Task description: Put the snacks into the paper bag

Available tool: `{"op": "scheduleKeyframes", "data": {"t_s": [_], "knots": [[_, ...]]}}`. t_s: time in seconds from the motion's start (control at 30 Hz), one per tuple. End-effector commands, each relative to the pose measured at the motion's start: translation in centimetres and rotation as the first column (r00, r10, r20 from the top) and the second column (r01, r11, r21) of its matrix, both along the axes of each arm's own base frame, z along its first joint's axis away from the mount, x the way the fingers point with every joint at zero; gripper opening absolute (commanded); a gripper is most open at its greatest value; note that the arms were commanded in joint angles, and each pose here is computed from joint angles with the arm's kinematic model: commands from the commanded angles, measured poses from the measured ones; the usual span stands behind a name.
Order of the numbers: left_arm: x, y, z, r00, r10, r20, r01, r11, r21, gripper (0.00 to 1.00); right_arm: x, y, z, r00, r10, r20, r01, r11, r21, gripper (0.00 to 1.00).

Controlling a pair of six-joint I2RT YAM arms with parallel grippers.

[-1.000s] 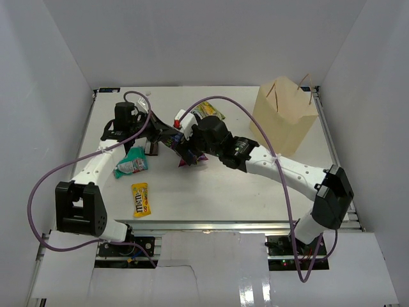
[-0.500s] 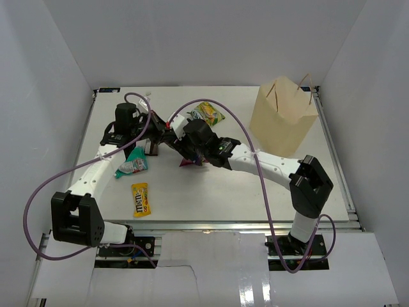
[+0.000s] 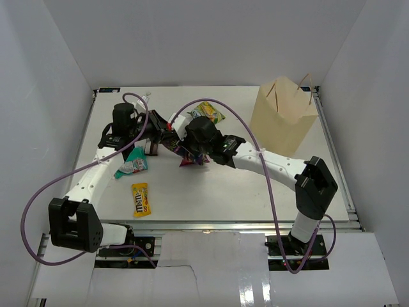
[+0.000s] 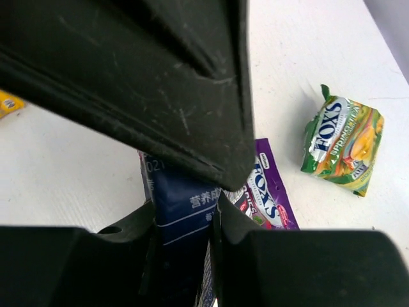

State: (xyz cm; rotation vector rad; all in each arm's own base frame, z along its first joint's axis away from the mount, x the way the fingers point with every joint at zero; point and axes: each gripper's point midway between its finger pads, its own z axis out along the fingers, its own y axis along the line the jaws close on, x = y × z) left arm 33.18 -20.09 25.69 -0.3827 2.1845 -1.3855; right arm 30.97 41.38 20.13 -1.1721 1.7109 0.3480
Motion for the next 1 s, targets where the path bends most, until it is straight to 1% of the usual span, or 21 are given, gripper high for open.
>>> {"op": "scheduleKeyframes", "data": {"t_s": [0.0,0.03,0.07,0.1,0.13,0.2,0.23,0.27,0.3,0.33,0.4,0.47,0.53,0.6,0.7,0.73,0.77,0.8,0.83,0.9,0.97], "knots": [[-1.5,-0.7,7.9,0.969,-0.059,0.239,0.077,0.995,-0.068,0.29,-1.1,0.2,5.1,0.992,0.117,0.036,-0.120,0.989,0.088,0.08],[-1.5,-0.6,8.0,0.969,-0.059,0.240,0.075,0.995,-0.061,0.29,-1.2,0.3,5.9,0.988,0.149,0.033,-0.152,0.983,0.105,0.08],[-1.6,-0.5,8.8,0.960,-0.060,0.273,0.073,0.997,-0.039,0.45,-1.6,0.3,6.0,0.981,0.193,0.018,-0.193,0.975,0.108,0.08],[-1.9,-0.2,8.6,0.965,-0.058,0.256,0.065,0.998,-0.021,0.46,-0.8,-0.5,6.8,0.981,0.192,0.020,-0.193,0.974,0.122,0.08],[-2.0,0.0,8.8,0.963,-0.054,0.265,0.057,0.998,-0.004,0.46,-0.7,-0.8,7.2,0.978,0.207,0.015,-0.207,0.970,0.130,0.08],[-2.4,0.6,9.6,0.946,-0.050,0.321,0.038,0.998,0.045,0.48,-0.7,-1.3,8.5,0.965,0.263,0.012,-0.262,0.953,0.151,0.08],[-2.7,0.8,10.0,0.942,-0.051,0.332,0.032,0.998,0.062,0.66,0.0,-2.1,8.9,0.966,0.256,0.015,-0.256,0.954,0.156,0.08],[-3.0,0.9,10.4,0.933,-0.056,0.357,0.031,0.997,0.076,0.68,0.2,-2.4,9.4,0.964,0.265,0.020,-0.265,0.951,0.160,0.08],[-3.2,1.2,10.7,0.918,-0.064,0.390,0.024,0.994,0.107,0.81,0.2,-2.7,9.4,0.961,0.278,0.010,-0.275,0.947,0.166,0.08],[-3.8,1.4,11.6,0.910,-0.064,0.411,0.015,0.993,0.121,0.90,0.6,-3.3,9.7,0.963,0.270,0.012,-0.268,0.948,0.171,0.08],[-4.0,2.1,12.1,0.895,-0.059,0.442,-0.016,0.986,0.165,0.91,0.7,-3.8,9.8,0.961,0.276,0.009,-0.273,0.945,0.177,0.08],[-4.5,2.6,13.5,0.873,-0.052,0.486,-0.041,0.983,0.179,0.98,0.7,-4.3,10.5,0.961,0.275,0.014,-0.273,0.943,0.189,0.08],[-4.9,3.1,14.0,0.859,-0.044,0.510,-0.068,0.978,0.200,0.98,0.7,-4.8,11.4,0.960,0.278,0.026,-0.278,0.938,0.206,0.08],[-5.0,3.5,13.9,0.859,-0.030,0.512,-0.092,0.973,0.212,0.98,0.7,-5.2,12.3,0.959,0.281,0.040,-0.283,0.934,0.219,0.08],[-5.0,4.3,12.4,0.873,0.005,0.487,-0.136,0.963,0.233,0.98,1.3,-6.4,15.1,0.961,0.266,0.076,-0.277,0.924,0.263,0.08],[-4.8,4.7,11.7,0.881,0.029,0.472,-0.162,0.956,0.245,0.98,1.2,-6.9,17.5,0.959,0.257,0.119,-0.280,0.916,0.286,0.08],[-4.8,4.9,10.3,0.895,0.042,0.445,-0.171,0.952,0.253,0.98,1.3,-7.3,18.7,0.960,0.250,0.130,-0.278,0.911,0.305,0.08],[-5.2,5.1,10.0,0.896,0.052,0.442,-0.180,0.950,0.254,0.98,1.3,-7.7,20.1,0.958,0.245,0.151,-0.282,0.904,0.321,0.08],[-5.2,5.3,9.5,0.899,0.061,0.434,-0.189,0.948,0.257,0.98,1.5,-8.9,22.9,0.956,0.218,0.198,-0.276,0.896,0.346,0.08],[-5.4,5.6,8.5,0.905,0.083,0.418,-0.207,0.943,0.262,0.98,2.0,-10.8,25.6,0.957,0.178,0.228,-0.257,0.887,0.384,0.08],[-5.5,5.9,8.1,0.904,0.098,0.415,-0.223,0.938,0.266,0.98,1.7,-12.6,29.3,0.952,0.137,0.275,-0.249,0.870,0.427,0.08]]}}
